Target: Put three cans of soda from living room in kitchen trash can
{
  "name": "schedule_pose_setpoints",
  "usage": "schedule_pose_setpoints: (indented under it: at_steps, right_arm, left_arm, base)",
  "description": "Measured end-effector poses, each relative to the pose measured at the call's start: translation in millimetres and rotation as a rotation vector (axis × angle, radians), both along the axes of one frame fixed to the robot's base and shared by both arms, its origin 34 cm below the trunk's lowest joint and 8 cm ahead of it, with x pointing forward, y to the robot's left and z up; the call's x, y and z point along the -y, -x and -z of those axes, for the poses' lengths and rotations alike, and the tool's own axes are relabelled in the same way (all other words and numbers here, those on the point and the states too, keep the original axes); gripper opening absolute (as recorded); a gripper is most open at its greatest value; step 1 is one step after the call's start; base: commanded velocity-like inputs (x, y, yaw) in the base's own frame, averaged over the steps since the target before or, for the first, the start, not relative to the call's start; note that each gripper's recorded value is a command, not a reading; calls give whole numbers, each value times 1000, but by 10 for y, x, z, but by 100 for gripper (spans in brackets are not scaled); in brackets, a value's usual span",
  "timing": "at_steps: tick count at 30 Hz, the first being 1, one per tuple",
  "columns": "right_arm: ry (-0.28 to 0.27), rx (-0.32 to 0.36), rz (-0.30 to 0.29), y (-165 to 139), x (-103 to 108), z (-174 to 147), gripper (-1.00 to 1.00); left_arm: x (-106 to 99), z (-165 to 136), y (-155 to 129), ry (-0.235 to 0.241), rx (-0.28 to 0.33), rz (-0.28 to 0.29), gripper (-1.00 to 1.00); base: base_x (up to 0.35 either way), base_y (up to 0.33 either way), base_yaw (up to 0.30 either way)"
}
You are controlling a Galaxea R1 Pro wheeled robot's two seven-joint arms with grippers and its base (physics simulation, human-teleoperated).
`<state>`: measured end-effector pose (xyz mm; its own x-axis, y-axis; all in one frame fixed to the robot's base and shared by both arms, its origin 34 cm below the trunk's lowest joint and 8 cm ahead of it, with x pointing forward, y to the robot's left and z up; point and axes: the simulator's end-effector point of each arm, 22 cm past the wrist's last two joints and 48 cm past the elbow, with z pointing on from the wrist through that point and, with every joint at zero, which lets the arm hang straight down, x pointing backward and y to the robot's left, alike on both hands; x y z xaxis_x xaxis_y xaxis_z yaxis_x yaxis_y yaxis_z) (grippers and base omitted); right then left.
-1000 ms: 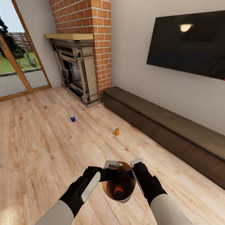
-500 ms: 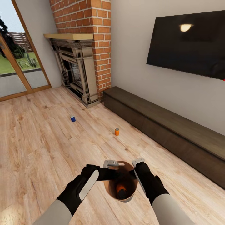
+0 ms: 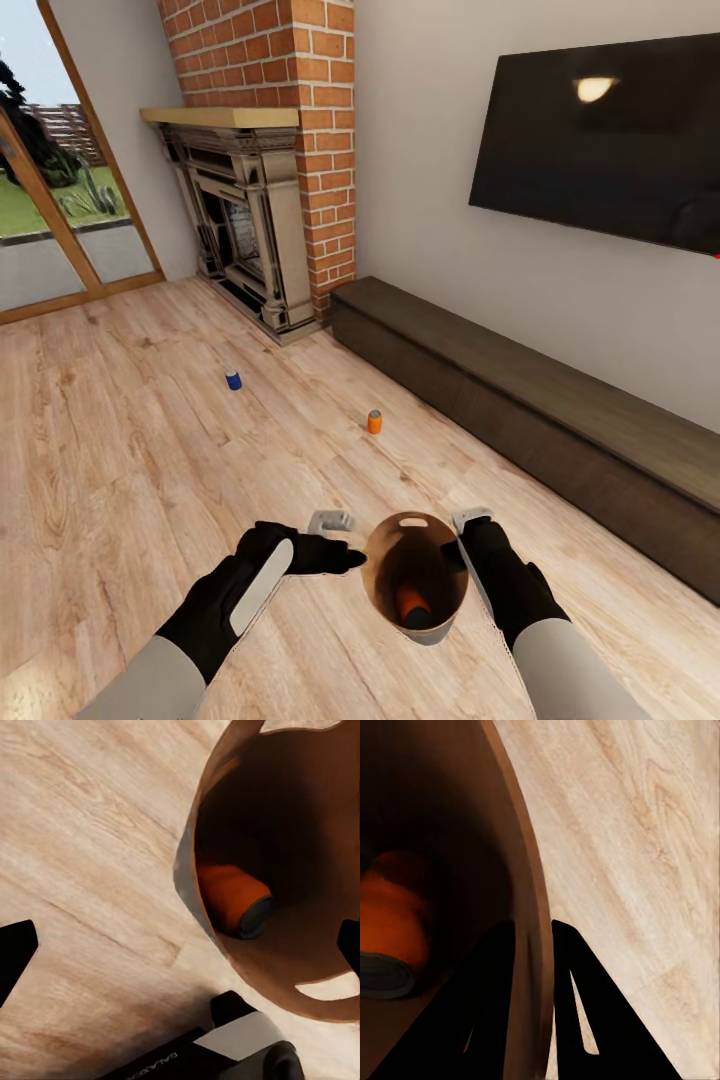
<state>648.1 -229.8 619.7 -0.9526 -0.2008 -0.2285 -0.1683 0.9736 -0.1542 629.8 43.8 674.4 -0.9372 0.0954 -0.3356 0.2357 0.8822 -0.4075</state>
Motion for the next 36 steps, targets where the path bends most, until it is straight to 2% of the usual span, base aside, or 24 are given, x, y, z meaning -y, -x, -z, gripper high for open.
schedule_pose_setpoints:
  at_steps: [2, 4, 8, 15, 20, 23, 28, 31, 36]
  right_arm:
    - [22, 1, -1, -2, 100, -1, -100]
    - [11, -2, 15, 7, 167, 11, -100]
    - [41, -2, 14, 5, 306, 7, -100]
    - [49, -2, 21, 7, 398, 8, -100]
    - [38, -5, 27, 15, 381, 11, -100]
    - [42, -20, 33, 31, 389, -13, -100]
    - [19, -7, 32, -37, 332, -101, -100]
    - [1, -6, 33, -46, 292, -112, -100]
    - [6, -5, 30, -54, 307, -124, -100]
  left_arm:
    - [-63, -22, -32, -1, 1, -9, 100]
    - [-178, -90, -114, 0, 10, -30, 100]
    - [-262, -136, -177, 2, 16, -49, 100]
    - [-355, -113, -196, -13, 15, -62, 100]
    - [-480, -33, -194, -66, 9, -80, 100]
    - [-645, 109, -149, -137, -12, -103, 100]
    - [-838, 315, -45, -216, -54, -124, 100]
    - [-898, 397, 8, -243, -73, -130, 100]
    - [-938, 446, 40, -266, -82, -133, 100]
  base:
    - [0, 0, 0]
    - [0, 0, 0]
    - [0, 0, 0]
    - [11, 0, 0]
    - [108, 0, 0]
    - [160, 0, 0]
    - [175, 0, 0]
    - [162, 0, 0]
    - [94, 0, 0]
